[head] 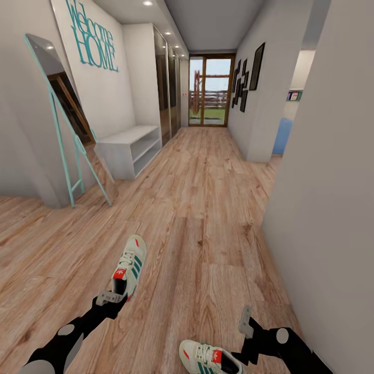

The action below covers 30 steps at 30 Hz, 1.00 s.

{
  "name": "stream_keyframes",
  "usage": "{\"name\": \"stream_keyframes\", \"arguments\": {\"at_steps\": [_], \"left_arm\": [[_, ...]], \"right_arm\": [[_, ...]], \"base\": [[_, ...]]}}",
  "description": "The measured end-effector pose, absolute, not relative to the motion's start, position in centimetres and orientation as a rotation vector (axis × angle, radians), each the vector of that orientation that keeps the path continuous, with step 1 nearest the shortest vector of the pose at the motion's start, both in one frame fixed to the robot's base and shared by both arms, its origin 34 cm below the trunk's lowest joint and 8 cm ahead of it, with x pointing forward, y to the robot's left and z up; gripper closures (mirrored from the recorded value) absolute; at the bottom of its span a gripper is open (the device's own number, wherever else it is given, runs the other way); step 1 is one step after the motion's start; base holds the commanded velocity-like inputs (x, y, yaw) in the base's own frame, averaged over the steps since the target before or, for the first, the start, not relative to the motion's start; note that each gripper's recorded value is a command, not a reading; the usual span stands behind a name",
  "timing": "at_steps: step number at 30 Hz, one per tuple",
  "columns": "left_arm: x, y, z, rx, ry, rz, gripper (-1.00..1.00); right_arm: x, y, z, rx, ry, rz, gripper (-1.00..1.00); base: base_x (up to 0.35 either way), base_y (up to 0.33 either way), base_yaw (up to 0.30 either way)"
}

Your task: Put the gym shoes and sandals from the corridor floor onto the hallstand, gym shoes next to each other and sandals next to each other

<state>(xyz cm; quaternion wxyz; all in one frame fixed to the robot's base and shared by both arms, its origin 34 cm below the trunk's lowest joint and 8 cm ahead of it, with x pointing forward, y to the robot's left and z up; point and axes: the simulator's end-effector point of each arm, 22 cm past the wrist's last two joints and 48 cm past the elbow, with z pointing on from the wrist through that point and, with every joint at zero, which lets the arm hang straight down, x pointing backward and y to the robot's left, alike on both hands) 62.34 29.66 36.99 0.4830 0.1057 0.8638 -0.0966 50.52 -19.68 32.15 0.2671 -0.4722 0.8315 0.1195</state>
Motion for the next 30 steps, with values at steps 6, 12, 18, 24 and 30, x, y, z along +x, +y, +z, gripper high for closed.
{"name": "stream_keyframes", "arguments": {"at_steps": [6, 12, 18, 24, 30], "left_arm": [[62.1, 29.7, 35.4, 0.257, 2.110, -0.237, 1.00], [61.8, 29.7, 33.7, 0.256, 2.117, -0.238, 1.00], [61.2, 29.6, 31.8, 0.259, 2.127, -0.240, 1.00], [60.4, 29.7, 29.9, 0.258, 2.159, -0.244, 1.00], [59.7, 29.6, 28.0, 0.257, 2.194, -0.250, 1.00]], "right_arm": [[51.9, -19.5, 32.2, -1.267, 2.214, 0.288, -1.00], [54.1, -20.1, 33.3, -1.207, 2.251, 0.208, -1.00], [53.5, -20.4, 31.4, -1.203, 2.269, 0.208, -1.00], [52.8, -20.4, 29.8, -1.208, 2.295, 0.227, -1.00], [52.0, -20.4, 28.2, -1.215, 2.324, 0.249, -1.00]], "base": [[0.000, 0.000, 0.000], [0.000, 0.000, 0.000], [0.000, 0.000, 0.000], [0.000, 0.000, 0.000], [0.000, 0.000, 0.000]]}}
